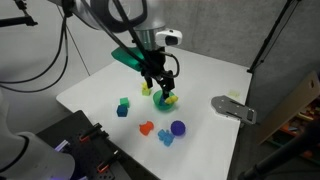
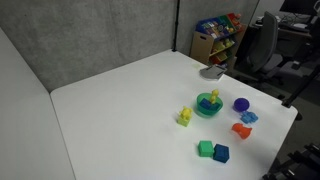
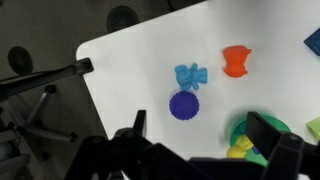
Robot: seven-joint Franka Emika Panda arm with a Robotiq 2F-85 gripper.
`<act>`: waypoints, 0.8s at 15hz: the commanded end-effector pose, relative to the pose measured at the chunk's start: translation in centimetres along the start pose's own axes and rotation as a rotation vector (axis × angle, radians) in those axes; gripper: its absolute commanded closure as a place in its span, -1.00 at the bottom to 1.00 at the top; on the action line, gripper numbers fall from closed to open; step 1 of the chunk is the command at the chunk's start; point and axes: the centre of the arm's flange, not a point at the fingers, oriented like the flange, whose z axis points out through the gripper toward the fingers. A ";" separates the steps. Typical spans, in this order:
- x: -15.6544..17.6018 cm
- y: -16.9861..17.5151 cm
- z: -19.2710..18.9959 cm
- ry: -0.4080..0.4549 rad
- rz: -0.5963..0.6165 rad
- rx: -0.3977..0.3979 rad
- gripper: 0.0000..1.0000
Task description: Remove the yellow toy from the bowl
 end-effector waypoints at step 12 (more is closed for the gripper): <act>15.8 -10.9 8.7 0.129 0.096 0.177 -1.00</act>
